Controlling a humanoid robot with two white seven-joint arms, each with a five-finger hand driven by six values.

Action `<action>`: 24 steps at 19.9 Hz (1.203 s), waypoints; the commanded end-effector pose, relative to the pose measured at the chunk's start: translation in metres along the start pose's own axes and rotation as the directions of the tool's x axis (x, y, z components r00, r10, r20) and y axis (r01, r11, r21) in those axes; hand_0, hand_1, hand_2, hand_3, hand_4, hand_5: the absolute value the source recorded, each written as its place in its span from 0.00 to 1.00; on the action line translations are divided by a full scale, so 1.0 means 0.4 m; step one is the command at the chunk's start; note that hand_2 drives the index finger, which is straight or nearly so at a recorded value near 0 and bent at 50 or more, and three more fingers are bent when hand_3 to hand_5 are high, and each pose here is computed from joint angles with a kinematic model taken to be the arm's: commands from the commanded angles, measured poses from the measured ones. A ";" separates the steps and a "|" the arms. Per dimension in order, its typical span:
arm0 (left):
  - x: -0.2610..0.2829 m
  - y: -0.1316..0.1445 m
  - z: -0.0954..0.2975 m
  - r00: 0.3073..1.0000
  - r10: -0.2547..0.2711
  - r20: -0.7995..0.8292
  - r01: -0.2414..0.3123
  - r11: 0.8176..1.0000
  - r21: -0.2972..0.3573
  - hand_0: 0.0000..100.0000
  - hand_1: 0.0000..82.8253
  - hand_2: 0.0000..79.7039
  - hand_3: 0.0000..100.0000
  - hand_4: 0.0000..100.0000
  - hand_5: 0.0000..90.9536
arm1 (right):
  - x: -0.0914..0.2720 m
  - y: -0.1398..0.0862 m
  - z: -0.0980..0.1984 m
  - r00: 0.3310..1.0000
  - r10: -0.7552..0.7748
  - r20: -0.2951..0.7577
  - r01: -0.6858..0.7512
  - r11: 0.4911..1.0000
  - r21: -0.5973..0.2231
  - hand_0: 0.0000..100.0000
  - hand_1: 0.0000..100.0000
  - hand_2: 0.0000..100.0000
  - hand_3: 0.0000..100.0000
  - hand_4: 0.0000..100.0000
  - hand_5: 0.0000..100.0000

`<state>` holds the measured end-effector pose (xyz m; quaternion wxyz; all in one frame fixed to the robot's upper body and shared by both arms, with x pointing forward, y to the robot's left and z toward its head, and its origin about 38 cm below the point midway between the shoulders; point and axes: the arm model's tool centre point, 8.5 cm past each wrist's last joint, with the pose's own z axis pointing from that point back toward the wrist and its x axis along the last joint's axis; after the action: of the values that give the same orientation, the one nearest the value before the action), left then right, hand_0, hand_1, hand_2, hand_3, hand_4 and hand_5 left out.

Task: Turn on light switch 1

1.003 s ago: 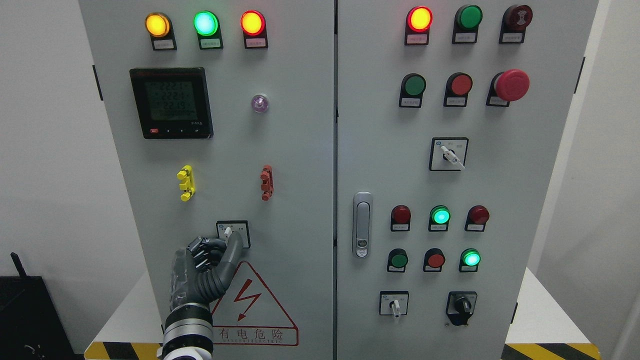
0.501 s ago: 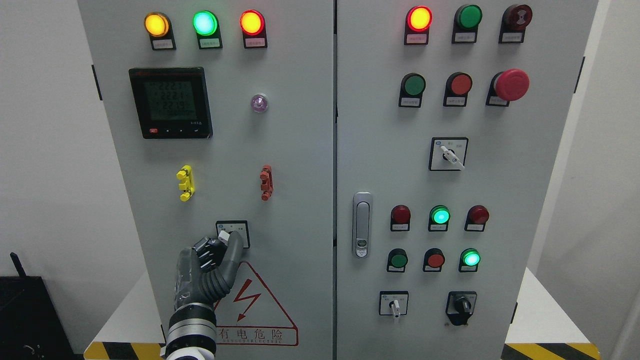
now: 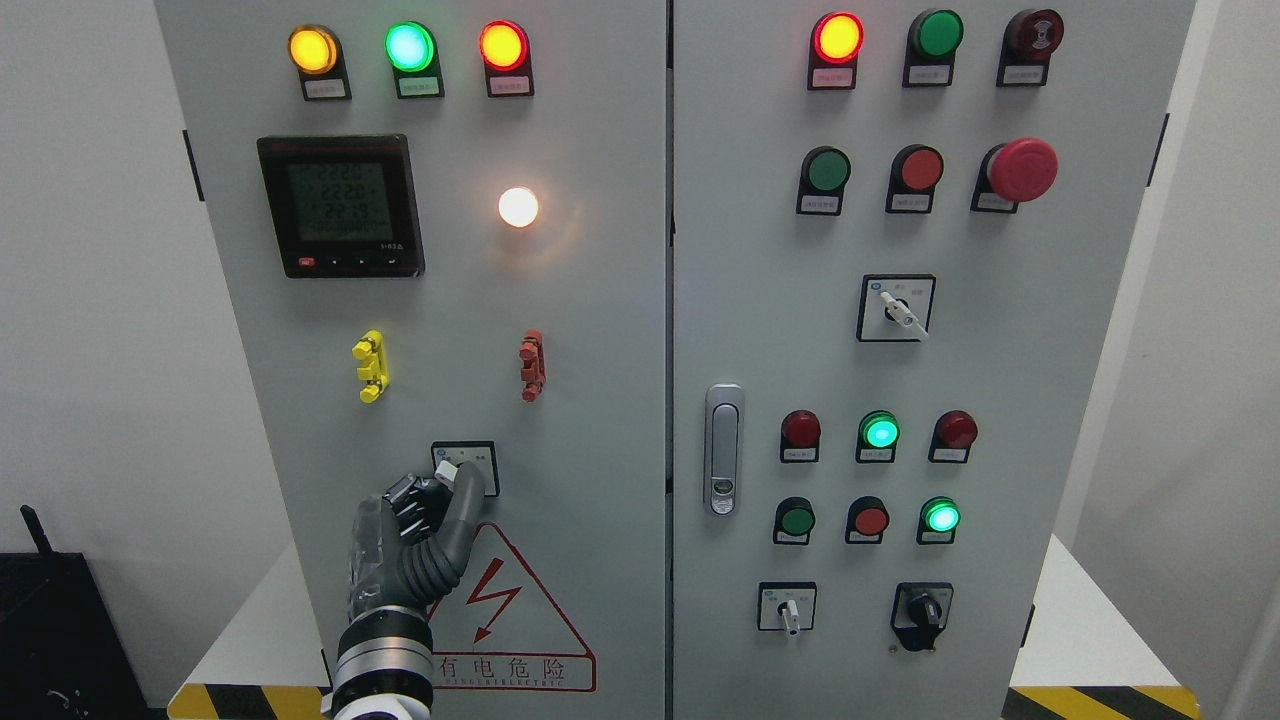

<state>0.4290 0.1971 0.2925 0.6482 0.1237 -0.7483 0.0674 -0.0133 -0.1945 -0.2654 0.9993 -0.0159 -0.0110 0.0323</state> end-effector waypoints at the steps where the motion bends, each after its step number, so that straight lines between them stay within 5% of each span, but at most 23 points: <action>1: -0.002 -0.001 0.000 1.000 -0.002 -0.003 0.002 1.000 0.000 0.71 0.63 0.79 0.85 0.85 0.83 | 0.000 0.000 0.000 1.000 -0.025 -0.001 0.025 1.000 0.001 0.00 0.00 0.00 0.00 0.00 0.00; 7: -0.003 -0.001 0.000 1.000 -0.003 -0.004 0.003 1.000 0.000 0.52 0.63 0.79 0.85 0.85 0.83 | 0.000 0.000 0.000 1.000 -0.025 -0.001 0.025 1.000 0.001 0.00 0.00 0.00 0.00 0.00 0.00; 14: -0.004 0.000 0.001 1.000 -0.003 -0.004 0.003 1.000 0.000 0.43 0.66 0.79 0.85 0.85 0.83 | 0.000 0.000 0.000 1.000 -0.025 -0.001 0.025 1.000 0.001 0.00 0.00 0.00 0.00 0.00 0.00; 19: -0.004 0.000 0.001 1.000 -0.003 -0.004 0.003 1.000 0.000 0.24 0.65 0.79 0.85 0.84 0.83 | 0.000 0.000 0.000 1.000 -0.025 -0.001 0.025 1.000 0.001 0.00 0.00 0.00 0.00 0.00 0.00; 24: -0.002 0.000 0.001 1.000 -0.002 -0.003 0.002 1.000 0.000 0.16 0.63 0.79 0.85 0.84 0.83 | 0.000 0.000 0.000 1.000 -0.025 -0.001 0.025 1.000 0.001 0.00 0.00 0.00 0.00 0.00 0.00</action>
<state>0.4287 0.1976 0.2910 0.6499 0.1261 -0.7463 0.0688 -0.0133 -0.1945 -0.2654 0.9993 -0.0159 -0.0110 0.0323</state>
